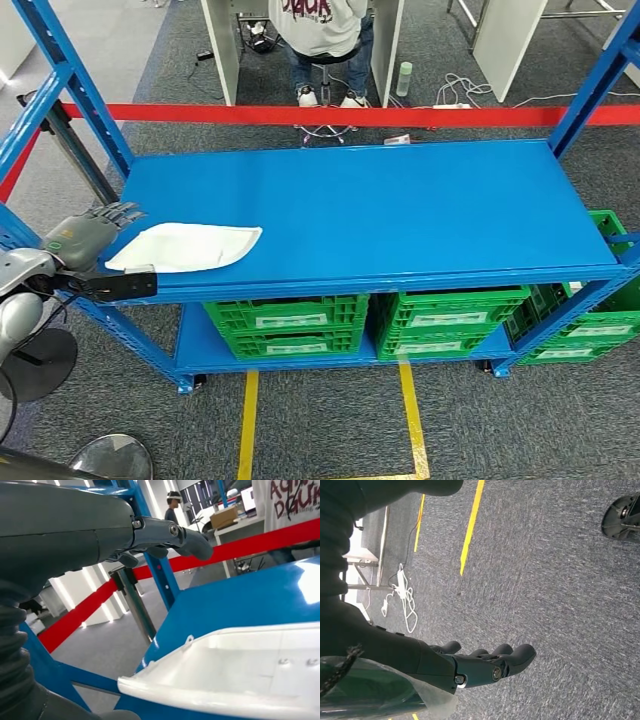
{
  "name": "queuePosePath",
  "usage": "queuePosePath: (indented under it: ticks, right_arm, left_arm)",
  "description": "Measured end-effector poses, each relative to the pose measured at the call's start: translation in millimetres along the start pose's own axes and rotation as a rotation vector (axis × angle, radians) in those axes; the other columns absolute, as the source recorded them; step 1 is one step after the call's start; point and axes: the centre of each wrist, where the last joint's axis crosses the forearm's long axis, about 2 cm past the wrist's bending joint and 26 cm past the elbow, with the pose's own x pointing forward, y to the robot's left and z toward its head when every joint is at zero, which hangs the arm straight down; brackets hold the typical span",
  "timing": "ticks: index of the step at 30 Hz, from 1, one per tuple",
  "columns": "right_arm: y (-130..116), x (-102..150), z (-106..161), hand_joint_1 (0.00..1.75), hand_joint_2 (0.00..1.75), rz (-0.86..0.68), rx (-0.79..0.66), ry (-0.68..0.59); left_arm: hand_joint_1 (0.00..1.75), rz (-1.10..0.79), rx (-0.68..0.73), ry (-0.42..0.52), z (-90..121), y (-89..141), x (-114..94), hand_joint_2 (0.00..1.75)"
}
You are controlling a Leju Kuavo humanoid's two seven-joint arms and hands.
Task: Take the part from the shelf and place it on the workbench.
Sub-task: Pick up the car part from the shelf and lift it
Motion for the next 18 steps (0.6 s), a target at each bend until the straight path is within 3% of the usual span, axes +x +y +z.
queuePosePath:
  ticks: [10,18]
  right_arm:
    - [-1.2,0.3,-0.4,0.00,1.75,0.017,0.004,-0.008]
    - [-2.3,2.1,-0.4,0.00,1.75,0.036,0.004,-0.021]
  left_arm:
    - [0.00,-0.065,-0.002,0.021,-10.3,-9.1,-13.3,1.75]
    - [0.00,-0.024,0.015,-0.055,-32.6,-36.8,14.3,1.75]
